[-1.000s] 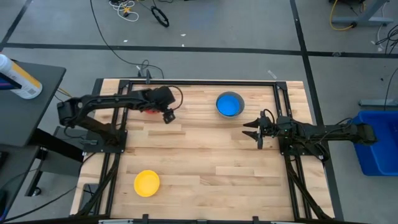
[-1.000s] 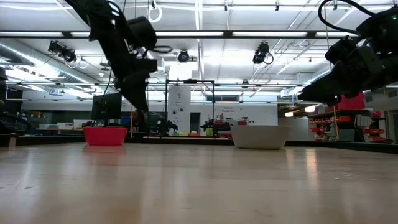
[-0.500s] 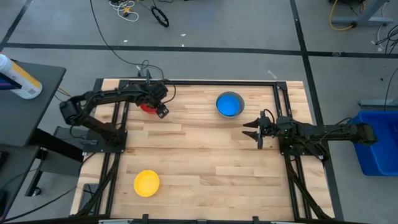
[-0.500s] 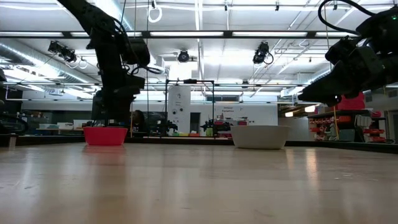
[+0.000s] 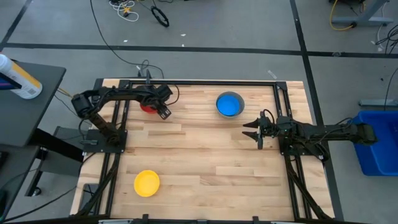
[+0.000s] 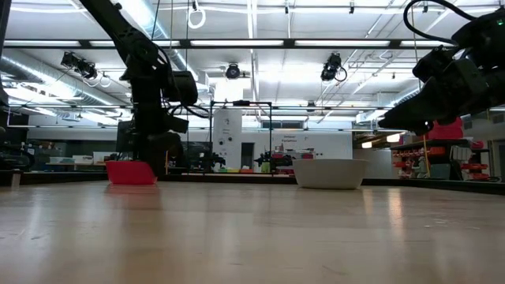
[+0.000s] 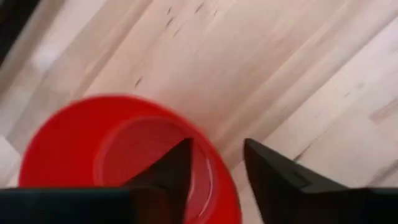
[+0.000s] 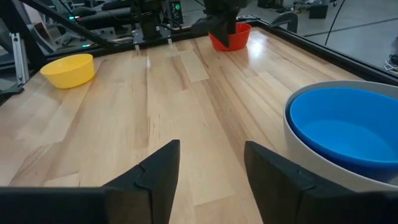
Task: Nest bowls inside each other
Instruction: Stack the red bowl on the light blue bowl
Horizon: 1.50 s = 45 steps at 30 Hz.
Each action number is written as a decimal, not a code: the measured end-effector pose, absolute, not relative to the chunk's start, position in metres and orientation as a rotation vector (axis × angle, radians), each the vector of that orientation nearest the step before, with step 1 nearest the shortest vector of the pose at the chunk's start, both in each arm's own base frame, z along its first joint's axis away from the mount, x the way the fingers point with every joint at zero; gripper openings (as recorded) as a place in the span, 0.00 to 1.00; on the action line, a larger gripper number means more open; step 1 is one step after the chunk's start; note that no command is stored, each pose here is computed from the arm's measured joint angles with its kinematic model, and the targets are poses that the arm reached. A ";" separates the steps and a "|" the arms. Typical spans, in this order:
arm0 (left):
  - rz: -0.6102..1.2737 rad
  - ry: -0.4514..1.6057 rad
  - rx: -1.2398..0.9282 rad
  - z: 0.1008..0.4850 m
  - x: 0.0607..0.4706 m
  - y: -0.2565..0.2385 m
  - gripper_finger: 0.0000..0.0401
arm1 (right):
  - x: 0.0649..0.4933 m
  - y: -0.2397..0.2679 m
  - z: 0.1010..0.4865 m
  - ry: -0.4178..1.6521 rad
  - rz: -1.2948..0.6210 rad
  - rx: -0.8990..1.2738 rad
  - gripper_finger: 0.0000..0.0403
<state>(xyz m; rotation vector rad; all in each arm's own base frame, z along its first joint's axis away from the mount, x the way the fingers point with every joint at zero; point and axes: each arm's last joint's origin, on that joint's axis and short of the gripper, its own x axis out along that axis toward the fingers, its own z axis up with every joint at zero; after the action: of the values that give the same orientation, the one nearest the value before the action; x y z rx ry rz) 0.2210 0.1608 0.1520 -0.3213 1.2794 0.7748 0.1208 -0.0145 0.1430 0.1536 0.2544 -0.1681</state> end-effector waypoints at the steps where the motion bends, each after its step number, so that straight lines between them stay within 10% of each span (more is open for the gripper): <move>1: 0.770 1.268 -0.319 0.153 0.222 0.161 0.31 | 0.121 -0.014 0.143 0.254 -0.168 0.153 0.46; 7: 0.691 1.197 -0.281 0.154 0.231 0.161 0.03 | 0.121 -0.014 0.143 0.255 -0.168 0.153 0.46; 27: 0.258 0.448 0.051 0.253 0.345 0.118 0.01 | 0.121 -0.015 0.143 0.258 -0.173 0.166 0.46; 45: -0.011 0.717 0.125 0.209 0.465 0.142 0.01 | 0.120 -0.015 0.139 0.294 -0.186 0.182 0.46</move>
<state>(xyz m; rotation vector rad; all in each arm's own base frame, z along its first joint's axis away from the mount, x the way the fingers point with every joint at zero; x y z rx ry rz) 0.4647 0.1421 0.2088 0.1252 0.7172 -0.0106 0.1196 -0.0147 0.1391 0.1822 0.2940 -0.1863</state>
